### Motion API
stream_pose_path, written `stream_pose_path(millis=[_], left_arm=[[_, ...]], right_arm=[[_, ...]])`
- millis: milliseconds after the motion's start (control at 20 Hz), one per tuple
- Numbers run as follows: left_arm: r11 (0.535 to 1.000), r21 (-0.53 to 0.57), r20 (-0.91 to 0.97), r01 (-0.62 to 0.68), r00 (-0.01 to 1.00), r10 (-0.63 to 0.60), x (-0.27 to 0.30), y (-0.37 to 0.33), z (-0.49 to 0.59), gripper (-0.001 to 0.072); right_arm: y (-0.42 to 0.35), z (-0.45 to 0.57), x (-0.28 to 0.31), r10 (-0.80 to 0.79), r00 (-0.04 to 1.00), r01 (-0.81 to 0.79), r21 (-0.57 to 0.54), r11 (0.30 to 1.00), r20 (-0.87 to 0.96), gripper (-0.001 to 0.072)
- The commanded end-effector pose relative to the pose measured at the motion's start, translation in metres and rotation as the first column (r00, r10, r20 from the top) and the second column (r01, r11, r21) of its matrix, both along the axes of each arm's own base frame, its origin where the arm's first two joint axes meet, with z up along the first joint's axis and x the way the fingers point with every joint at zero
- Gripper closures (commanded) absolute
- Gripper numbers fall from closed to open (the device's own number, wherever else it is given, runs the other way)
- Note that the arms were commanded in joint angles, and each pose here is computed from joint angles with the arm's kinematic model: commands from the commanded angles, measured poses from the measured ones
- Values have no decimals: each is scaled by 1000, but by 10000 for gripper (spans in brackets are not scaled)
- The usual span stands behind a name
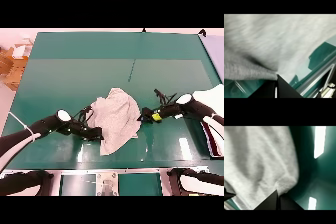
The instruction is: Fold the shirts.
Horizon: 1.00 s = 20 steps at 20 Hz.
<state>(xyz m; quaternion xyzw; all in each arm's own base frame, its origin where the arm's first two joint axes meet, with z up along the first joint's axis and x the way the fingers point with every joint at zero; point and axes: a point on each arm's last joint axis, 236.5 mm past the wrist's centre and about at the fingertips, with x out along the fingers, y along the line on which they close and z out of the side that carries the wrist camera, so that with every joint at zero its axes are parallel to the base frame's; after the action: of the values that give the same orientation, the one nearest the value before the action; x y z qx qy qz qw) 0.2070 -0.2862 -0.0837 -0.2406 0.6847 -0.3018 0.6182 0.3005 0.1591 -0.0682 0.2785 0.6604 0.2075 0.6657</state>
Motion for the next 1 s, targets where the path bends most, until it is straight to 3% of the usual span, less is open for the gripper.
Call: stream_pose_path(millis=[0,100,200,400,550,750,850,950], left_arm=[[990,-104,137,90,988,-76,25,-27,64,688],[969,-171,333,178,936,-114,46,-42,148,689],[955,-186,566,233,820,-89,64,-44,248,688],[951,-188,899,247,433,65,53,-12,458,689],[923,-237,966,302,174,192,2,16,576,689],[898,-282,947,339,-49,316,-46,46,658,688],[908,-312,924,278,-134,359,-36,60,677,688],[931,-316,911,182,-214,352,-12,74,684,688]], right_arm=[[11,65,21,102,988,-108,50,993,112,703],[15,142,43,151,945,-170,43,984,290,703],[15,238,62,123,854,-153,19,988,505,703],[-1,433,41,37,539,-72,2,997,841,703],[-12,536,-8,22,271,-22,-16,1000,962,703],[-23,614,-53,-69,9,51,68,996,998,702],[-26,632,-62,-101,-54,62,104,993,993,702],[-26,631,-58,-106,-50,64,109,992,993,702]])
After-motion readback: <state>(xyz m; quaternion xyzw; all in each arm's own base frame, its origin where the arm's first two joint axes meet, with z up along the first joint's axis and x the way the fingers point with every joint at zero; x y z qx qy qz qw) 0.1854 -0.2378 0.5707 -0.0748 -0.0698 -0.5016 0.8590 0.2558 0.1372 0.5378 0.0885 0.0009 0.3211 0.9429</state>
